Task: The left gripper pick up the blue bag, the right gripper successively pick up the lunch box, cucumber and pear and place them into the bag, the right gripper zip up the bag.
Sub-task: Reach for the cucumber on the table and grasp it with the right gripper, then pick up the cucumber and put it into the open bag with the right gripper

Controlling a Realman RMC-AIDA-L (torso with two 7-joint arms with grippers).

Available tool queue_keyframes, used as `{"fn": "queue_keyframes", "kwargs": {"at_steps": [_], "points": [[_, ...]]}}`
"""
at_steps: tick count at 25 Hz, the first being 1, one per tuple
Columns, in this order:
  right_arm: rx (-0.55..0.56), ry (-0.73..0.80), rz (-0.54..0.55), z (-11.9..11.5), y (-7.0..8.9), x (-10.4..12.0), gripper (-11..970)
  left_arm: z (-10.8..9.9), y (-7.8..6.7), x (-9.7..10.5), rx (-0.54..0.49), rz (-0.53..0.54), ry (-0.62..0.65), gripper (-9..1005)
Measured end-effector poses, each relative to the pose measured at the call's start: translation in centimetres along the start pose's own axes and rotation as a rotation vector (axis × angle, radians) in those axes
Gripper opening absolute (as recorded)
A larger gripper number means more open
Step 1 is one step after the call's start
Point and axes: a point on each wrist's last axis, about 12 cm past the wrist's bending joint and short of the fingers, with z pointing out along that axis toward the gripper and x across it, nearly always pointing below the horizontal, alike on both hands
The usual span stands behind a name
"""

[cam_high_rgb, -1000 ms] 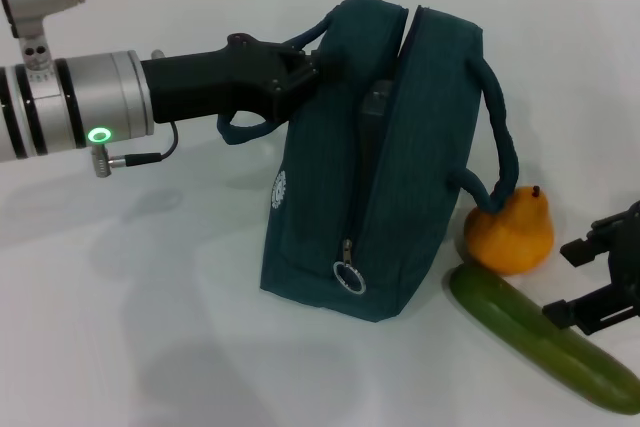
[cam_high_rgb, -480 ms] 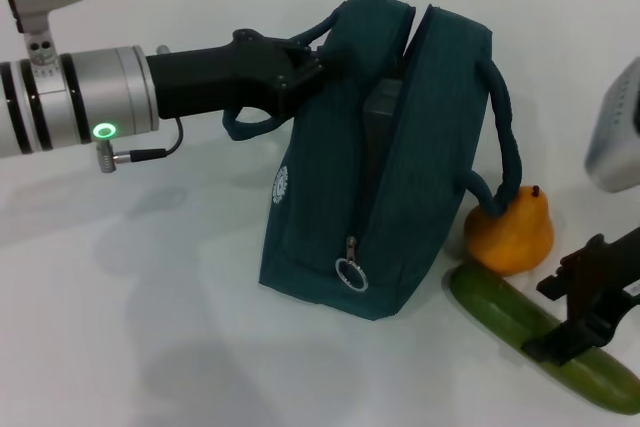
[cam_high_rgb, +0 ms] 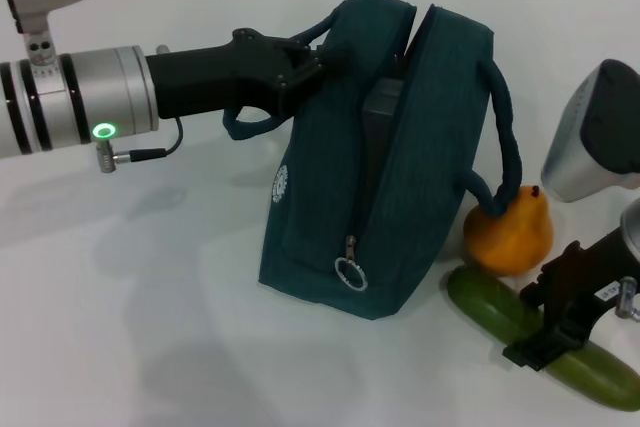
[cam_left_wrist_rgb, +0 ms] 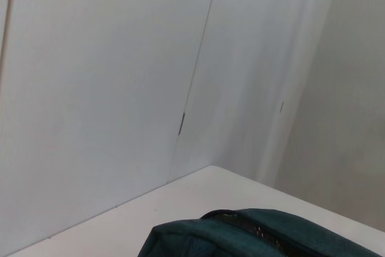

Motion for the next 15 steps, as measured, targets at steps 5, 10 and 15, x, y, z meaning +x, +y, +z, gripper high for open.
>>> {"fn": "queue_keyframes", "kwargs": {"at_steps": [5,10,15], "points": [[-0.008,0.021,0.0,0.42,0.01,0.01,659,-0.02,-0.02,0.05,0.0,0.002,0.001,84],[-0.007,0.017,0.002,0.37,-0.03,-0.01,616,-0.04,-0.02,0.08,0.0,0.003,0.001,85],[0.002,0.0,-0.007,-0.15,-0.04,-0.24,611,-0.13,-0.01,0.16,-0.002,0.013,0.003,86]]}}
